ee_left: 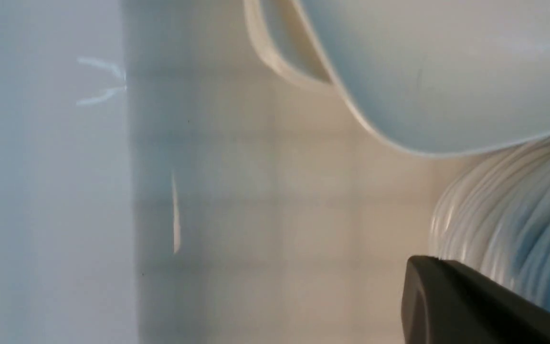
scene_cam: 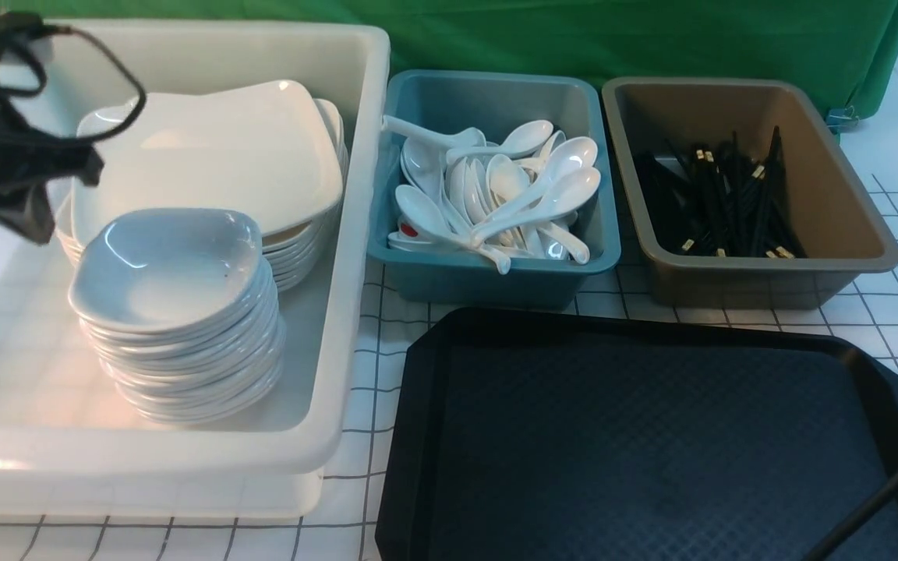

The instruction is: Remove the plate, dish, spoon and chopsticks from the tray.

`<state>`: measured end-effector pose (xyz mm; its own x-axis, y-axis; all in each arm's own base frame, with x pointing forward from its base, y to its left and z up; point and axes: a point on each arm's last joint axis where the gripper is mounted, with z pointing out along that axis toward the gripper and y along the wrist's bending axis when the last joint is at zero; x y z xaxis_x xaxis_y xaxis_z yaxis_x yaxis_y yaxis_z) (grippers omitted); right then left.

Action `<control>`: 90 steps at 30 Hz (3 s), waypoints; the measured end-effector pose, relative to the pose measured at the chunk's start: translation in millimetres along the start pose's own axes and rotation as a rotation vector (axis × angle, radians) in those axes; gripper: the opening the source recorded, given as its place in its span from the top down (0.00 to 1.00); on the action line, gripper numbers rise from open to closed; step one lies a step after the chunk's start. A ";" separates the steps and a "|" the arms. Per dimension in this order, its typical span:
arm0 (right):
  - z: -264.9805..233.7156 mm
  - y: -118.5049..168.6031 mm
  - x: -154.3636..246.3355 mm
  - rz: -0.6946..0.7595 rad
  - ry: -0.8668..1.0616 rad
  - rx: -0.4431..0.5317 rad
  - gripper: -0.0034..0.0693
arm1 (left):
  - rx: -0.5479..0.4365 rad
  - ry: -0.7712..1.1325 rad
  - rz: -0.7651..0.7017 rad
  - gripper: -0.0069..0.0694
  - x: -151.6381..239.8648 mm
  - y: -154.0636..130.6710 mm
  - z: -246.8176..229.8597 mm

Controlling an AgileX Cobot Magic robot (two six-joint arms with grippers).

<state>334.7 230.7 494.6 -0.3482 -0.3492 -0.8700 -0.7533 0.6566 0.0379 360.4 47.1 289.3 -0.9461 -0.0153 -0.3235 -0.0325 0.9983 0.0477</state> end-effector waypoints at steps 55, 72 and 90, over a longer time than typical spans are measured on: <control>-215.4 30.4 68.8 0.069 -0.052 0.418 0.95 | 0.434 -0.684 0.503 0.91 115.8 -128.9 -221.6; -263.5 88.9 327.1 -0.016 -0.849 0.428 0.94 | 0.620 -0.922 0.232 0.91 278.2 -79.4 -122.8; -239.6 82.8 334.9 0.019 -0.784 0.405 0.87 | 0.661 -1.059 0.167 0.91 292.2 -73.1 -105.5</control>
<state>22.1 8.0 324.1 0.2364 0.1256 -0.9635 -0.4441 0.8960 0.0078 52.3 -36.3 291.0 -0.1917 -0.1400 -0.9714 0.5194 0.8253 -0.2214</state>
